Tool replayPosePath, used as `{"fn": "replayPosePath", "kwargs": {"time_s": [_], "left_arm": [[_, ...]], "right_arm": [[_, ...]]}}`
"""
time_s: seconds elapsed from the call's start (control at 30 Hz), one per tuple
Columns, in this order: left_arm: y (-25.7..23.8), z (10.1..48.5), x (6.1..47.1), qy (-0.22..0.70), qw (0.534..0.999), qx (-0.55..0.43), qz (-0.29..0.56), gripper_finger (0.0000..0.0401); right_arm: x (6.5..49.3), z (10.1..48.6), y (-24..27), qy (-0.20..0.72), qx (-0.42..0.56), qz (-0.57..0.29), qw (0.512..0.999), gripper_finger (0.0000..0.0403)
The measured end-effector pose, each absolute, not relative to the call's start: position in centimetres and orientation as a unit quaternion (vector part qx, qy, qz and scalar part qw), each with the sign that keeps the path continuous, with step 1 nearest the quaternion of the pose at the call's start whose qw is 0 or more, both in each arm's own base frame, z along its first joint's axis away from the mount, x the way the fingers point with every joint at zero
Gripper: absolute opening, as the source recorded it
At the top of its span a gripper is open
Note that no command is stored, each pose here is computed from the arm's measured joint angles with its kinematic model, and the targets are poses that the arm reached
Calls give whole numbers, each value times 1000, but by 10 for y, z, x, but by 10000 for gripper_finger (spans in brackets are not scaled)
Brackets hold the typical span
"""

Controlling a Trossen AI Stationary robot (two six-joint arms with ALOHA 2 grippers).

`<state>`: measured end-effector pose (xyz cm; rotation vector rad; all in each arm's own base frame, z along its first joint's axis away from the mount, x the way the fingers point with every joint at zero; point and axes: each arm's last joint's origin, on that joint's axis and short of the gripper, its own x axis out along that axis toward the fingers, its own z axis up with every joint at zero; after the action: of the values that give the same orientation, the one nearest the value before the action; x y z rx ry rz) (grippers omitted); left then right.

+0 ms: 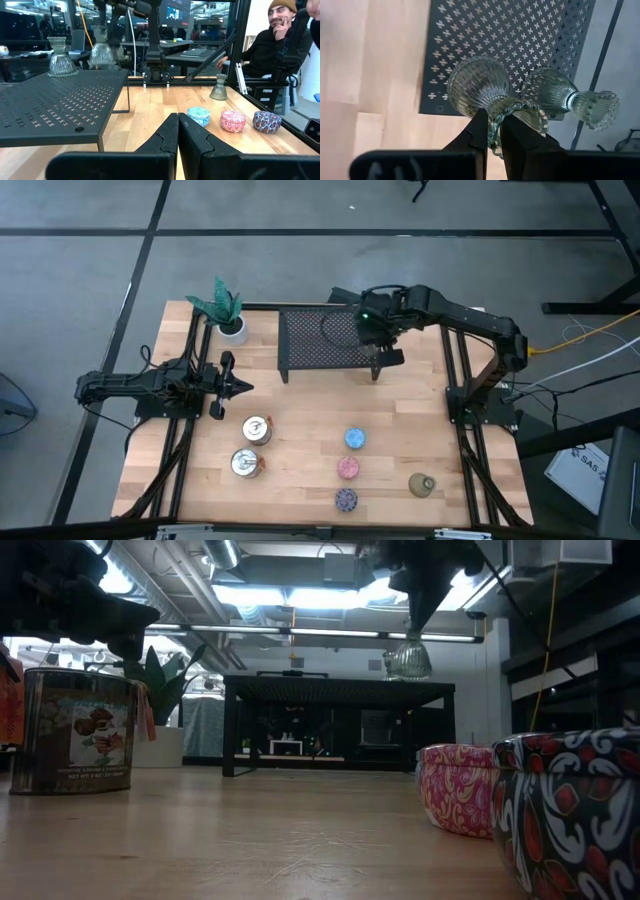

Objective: Pick & Place candle stick holders
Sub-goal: Put the right candle holder on the shelf

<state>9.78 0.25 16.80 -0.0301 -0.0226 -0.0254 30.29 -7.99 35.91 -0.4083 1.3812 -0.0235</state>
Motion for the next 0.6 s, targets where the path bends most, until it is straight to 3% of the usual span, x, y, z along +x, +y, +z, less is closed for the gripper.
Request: {"fn": "replayPosePath", "kwargs": {"time_s": [0.6], "left_arm": [[2, 168, 98, -11, 1000, -15, -13, 2]], "right_arm": [[314, 341, -110, 649, -183, -15, 738, 38]]}}
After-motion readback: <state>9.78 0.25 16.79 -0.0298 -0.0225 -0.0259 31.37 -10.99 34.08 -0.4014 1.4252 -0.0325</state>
